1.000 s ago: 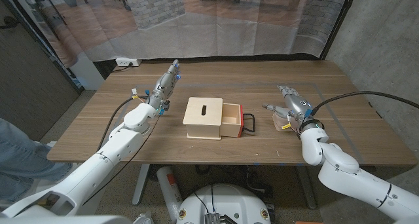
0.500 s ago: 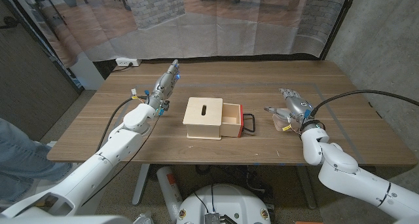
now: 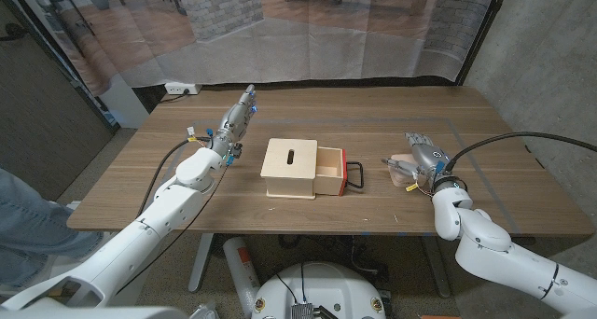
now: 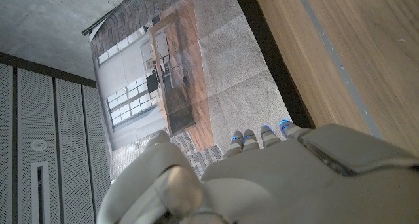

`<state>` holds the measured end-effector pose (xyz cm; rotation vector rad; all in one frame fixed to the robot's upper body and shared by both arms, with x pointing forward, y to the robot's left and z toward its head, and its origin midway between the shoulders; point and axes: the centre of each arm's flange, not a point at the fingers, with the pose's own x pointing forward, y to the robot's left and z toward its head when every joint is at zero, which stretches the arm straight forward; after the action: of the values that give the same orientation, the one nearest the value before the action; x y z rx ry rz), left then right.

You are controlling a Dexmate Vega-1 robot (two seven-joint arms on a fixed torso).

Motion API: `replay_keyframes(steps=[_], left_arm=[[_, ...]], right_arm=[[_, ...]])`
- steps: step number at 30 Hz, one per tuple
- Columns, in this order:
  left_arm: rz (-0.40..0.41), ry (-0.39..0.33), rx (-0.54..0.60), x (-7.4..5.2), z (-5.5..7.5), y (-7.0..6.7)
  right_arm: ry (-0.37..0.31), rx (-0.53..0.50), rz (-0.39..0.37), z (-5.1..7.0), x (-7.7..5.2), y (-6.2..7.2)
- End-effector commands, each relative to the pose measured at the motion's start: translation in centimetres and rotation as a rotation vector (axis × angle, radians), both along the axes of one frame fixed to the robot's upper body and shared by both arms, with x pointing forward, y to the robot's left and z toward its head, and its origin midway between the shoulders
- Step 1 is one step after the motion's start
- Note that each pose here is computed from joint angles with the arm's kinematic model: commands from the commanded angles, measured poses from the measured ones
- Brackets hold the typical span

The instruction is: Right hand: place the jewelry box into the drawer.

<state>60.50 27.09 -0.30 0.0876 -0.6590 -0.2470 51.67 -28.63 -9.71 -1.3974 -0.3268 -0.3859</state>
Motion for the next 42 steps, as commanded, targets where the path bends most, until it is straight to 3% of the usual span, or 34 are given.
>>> replay_keyframes(steps=[1,18,42], left_arm=[[-0.002,0.000,0.006,-0.3,-0.1,-0.6],[0.001,0.015,0.006,0.1,-0.5,-1.0],[-0.006,0.029,-0.003,0.8,-1.0,-1.1]], right_arm=[[0.028,-0.007,-0.028,-1.1,0.0,-0.7],[0.061,-0.003,-0.044,-2.0,1.0,-1.3],[0.095,0.023,-0.065,-2.9,1.4,-1.6]])
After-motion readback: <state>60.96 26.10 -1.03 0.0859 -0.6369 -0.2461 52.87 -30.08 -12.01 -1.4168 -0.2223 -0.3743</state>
